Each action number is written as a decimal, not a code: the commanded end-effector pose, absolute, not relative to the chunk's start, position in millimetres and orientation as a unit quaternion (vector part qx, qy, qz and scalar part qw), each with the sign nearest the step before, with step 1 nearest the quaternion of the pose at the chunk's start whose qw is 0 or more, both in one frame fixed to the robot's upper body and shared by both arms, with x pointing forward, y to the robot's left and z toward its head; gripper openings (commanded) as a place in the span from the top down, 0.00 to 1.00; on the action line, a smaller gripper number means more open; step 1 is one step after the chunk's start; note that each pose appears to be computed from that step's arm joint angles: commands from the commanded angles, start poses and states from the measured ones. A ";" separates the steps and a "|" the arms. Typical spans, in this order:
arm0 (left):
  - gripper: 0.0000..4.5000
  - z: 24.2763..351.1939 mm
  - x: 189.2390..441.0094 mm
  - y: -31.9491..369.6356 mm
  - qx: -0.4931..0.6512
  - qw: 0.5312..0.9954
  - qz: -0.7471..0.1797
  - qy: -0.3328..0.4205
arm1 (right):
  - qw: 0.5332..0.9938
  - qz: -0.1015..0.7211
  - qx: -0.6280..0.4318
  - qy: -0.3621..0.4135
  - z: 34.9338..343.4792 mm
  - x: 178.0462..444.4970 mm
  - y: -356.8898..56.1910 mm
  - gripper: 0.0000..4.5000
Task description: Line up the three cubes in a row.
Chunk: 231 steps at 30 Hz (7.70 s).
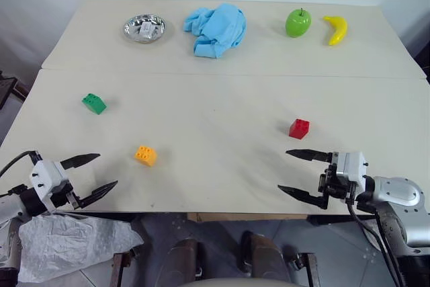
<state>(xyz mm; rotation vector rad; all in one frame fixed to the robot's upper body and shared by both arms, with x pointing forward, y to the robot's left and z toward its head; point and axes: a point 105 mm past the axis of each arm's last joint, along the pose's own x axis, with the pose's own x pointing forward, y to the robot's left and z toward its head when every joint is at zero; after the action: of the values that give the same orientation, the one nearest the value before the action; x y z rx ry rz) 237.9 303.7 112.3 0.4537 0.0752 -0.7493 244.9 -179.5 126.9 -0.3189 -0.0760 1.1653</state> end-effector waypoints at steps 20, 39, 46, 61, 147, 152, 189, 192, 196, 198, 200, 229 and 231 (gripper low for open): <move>0.02 176.8 274.6 161.6 0.134 0.793 -0.591 -0.068 | 0.946 0.279 -0.165 0.002 127.8 232.4 -307.3 0.00; 0.02 168.3 277.9 172.6 0.138 0.810 -0.566 -0.068 | 0.818 0.514 -0.233 0.111 141.2 360.5 -239.0 0.00; 0.00 165.3 270.7 177.9 0.140 0.820 -0.552 -0.060 | 0.796 0.549 -0.229 0.109 142.2 363.9 -227.2 0.37; 0.00 157.2 267.6 178.0 0.139 0.820 -0.554 -0.046 | 0.704 0.664 -0.242 0.073 152.2 367.1 -140.3 0.66; 0.67 171.3 380.6 355.8 0.069 0.984 -0.158 0.032 | 0.786 0.592 -0.108 -0.142 179.1 261.1 -142.7 0.00; 0.67 215.1 381.8 295.7 0.115 0.929 -0.349 -0.049 | 0.794 0.581 -0.119 -0.134 181.7 261.0 -155.4 0.00; 0.67 154.3 374.7 51.1 0.252 0.698 -0.668 0.052 | 0.836 0.536 -0.104 -0.051 149.3 254.1 -214.6 0.00; 0.59 151.7 370.9 54.6 0.251 0.689 -0.678 0.060 | 0.836 0.537 -0.102 -0.050 148.5 253.4 -213.9 0.00; 0.32 162.5 368.8 54.3 0.234 0.688 -0.686 0.038 | 0.835 0.539 -0.100 -0.050 148.7 253.9 -213.1 0.00; 0.18 172.2 369.2 56.4 0.227 0.692 -0.686 0.013 | 0.836 0.539 -0.093 -0.055 150.6 254.6 -211.8 0.00; 0.04 182.4 369.4 65.3 0.227 0.695 -0.682 -0.012 | 0.835 0.540 -0.083 -0.062 153.4 255.6 -209.3 0.00; 0.00 110.6 184.1 354.6 0.074 0.990 -0.121 -0.023 | 0.724 0.669 -0.064 -0.154 194.2 252.8 -99.1 0.00; 0.00 111.9 184.1 348.4 0.071 0.989 -0.128 -0.026 | 0.723 0.670 -0.066 -0.153 192.9 252.8 -99.9 0.00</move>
<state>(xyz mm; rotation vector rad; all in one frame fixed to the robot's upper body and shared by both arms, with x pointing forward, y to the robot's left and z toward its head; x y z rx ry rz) 181.6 354.8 94.7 0.1052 0.0080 -0.2348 255.8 -99.6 188.5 -0.1352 -0.3096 1.4699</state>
